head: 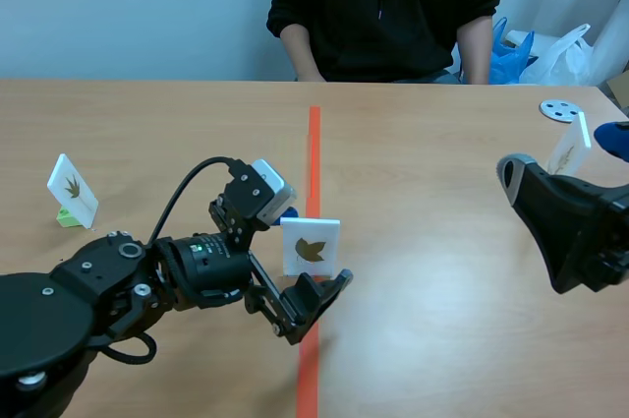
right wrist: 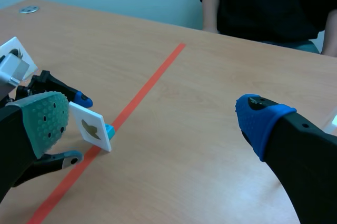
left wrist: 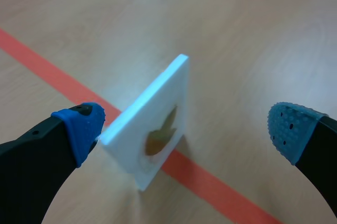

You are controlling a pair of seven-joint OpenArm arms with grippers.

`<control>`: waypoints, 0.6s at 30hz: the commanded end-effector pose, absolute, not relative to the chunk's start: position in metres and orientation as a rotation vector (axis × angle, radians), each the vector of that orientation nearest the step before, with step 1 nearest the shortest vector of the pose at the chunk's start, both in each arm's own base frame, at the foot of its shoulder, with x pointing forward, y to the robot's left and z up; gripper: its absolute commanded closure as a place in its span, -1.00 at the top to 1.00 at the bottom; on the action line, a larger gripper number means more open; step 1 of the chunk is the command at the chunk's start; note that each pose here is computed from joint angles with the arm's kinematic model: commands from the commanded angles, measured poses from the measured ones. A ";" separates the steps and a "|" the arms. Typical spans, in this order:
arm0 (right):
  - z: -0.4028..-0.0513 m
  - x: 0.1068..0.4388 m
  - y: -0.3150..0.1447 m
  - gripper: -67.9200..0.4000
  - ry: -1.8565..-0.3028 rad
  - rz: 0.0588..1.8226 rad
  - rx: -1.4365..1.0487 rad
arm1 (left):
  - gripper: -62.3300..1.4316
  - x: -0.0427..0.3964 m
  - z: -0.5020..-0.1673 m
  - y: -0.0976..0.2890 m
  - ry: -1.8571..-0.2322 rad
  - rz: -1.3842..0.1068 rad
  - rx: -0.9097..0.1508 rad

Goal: Sort the leaf by its shape. The table is split by an orange tape line. A compound leaf with several leaflets goes to the left side, a simple leaf with one blade goes to the right side. Return to the home posture when a red brick is placed on the table.

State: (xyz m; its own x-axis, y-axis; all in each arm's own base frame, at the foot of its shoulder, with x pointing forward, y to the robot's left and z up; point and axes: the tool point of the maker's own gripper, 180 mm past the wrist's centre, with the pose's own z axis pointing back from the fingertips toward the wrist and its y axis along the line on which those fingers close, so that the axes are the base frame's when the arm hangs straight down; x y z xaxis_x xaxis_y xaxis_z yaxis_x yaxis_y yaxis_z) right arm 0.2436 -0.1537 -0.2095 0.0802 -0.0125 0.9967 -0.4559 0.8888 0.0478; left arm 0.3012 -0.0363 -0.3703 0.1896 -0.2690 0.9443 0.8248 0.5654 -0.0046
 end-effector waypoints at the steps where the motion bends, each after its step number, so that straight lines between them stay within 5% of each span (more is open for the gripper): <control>1: -0.199 0.246 -0.154 1.00 -1.501 0.344 0.397 | 1.00 0.304 -0.358 -0.050 -1.168 -0.833 -0.637; 18: -0.197 0.246 -0.154 1.00 -1.515 0.336 0.405 | 1.00 0.304 -0.376 -0.052 -1.141 -0.854 -0.597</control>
State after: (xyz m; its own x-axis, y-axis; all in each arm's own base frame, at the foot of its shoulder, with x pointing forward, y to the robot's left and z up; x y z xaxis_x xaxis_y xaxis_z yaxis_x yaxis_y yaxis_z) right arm 0.2437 -0.1537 -0.2081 0.0737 -0.0166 0.9971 -0.4558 0.8888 0.0484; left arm 0.2954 -0.0509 -0.3882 0.2012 -0.2963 0.9337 0.8327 0.5537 -0.0037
